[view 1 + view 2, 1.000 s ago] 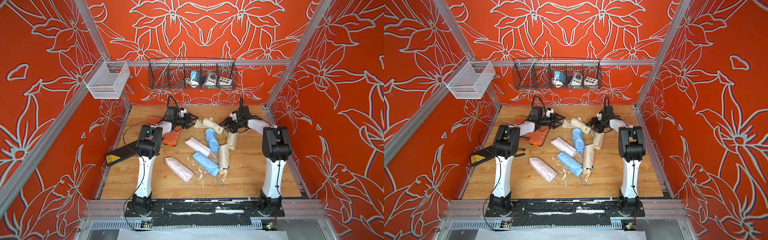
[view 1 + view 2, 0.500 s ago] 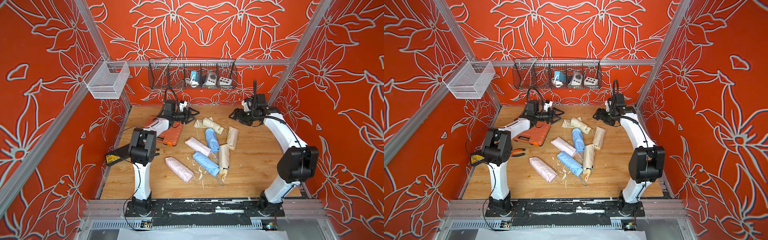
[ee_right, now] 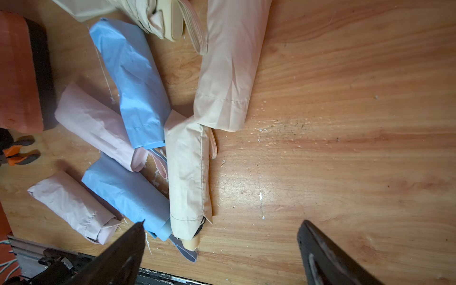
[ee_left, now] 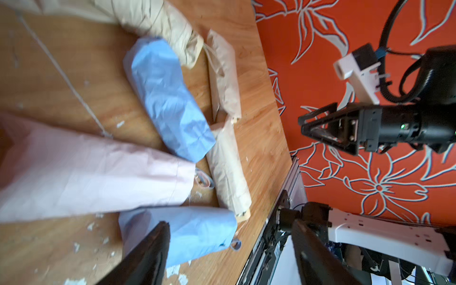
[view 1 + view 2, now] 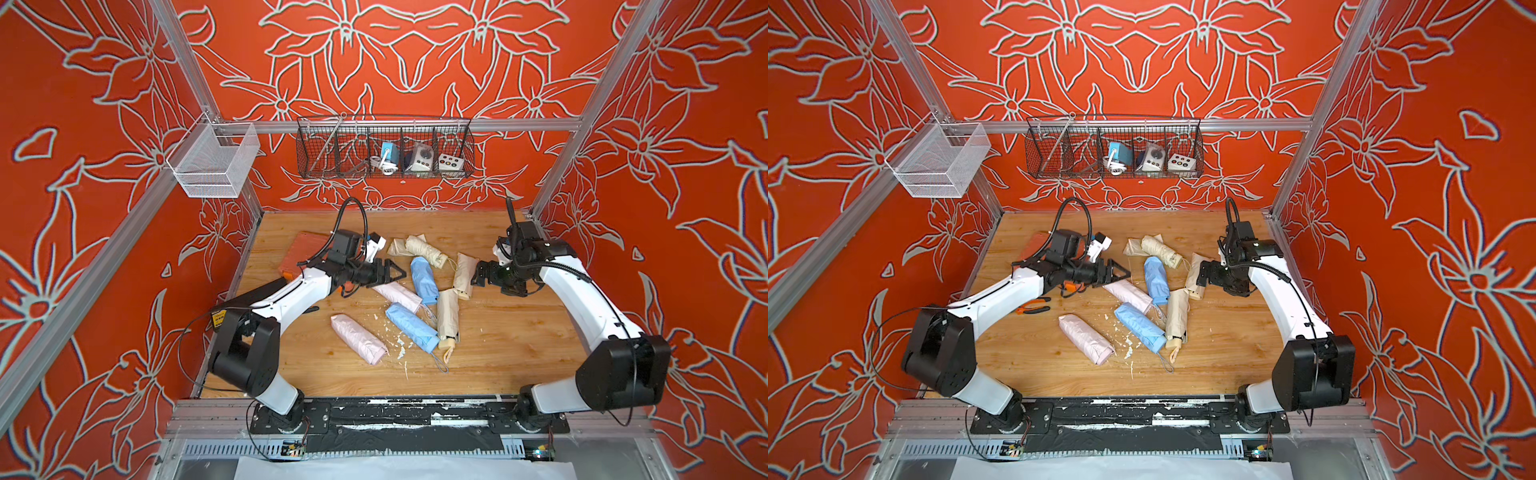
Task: Take umbrellas out of sleeves
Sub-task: Place the umbrella in the umbrella sleeve, then pick up the umbrella from the center of the board.
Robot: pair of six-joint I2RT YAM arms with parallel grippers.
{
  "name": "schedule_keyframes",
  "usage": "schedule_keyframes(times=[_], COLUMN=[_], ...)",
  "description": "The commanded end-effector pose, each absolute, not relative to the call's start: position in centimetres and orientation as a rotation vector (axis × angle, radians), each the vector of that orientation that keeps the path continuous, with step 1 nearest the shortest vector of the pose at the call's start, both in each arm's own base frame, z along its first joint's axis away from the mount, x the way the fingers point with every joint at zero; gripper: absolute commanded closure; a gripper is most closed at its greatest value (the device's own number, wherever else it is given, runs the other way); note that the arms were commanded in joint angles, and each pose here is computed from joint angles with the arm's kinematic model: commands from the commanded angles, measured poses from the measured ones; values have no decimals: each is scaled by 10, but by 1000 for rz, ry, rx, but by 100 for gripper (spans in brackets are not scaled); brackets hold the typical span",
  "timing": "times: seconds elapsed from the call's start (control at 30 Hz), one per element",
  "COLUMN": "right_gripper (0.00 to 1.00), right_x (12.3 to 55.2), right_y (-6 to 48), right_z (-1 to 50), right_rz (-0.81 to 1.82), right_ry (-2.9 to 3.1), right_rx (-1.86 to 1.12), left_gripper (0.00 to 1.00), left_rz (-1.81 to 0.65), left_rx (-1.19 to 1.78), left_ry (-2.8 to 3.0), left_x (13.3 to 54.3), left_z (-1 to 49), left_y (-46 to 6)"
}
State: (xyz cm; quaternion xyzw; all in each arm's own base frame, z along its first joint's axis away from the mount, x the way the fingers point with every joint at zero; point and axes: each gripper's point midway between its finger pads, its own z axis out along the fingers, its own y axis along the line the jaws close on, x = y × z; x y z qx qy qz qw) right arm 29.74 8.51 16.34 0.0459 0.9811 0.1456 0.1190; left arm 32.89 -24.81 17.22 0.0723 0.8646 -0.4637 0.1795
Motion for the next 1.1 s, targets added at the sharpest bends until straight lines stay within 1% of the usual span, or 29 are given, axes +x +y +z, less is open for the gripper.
schedule_keyframes(times=[0.0,0.23,0.53,0.8,1.07], right_gripper=[2,2,2,6,9], right_x=[306,345,395,404,409], right_y=[88,97,100,101,104], right_z=[156,127,87,47,30], right_rz=[384,307,175,117,96], right_ry=[2870,2902,2966,3033,3042], right_rx=[133,112,107,127,124], left_gripper=[23,22,22,22,22], left_rz=[-1271,-1265,-1236,-1234,-1244], left_rx=[230,238,262,272,284], left_ry=[2414,2449,2481,2505,2527], left_x=[318,293,285,283,285], left_z=[172,153,146,140,133], left_y=[-242,-238,-233,-233,-236])
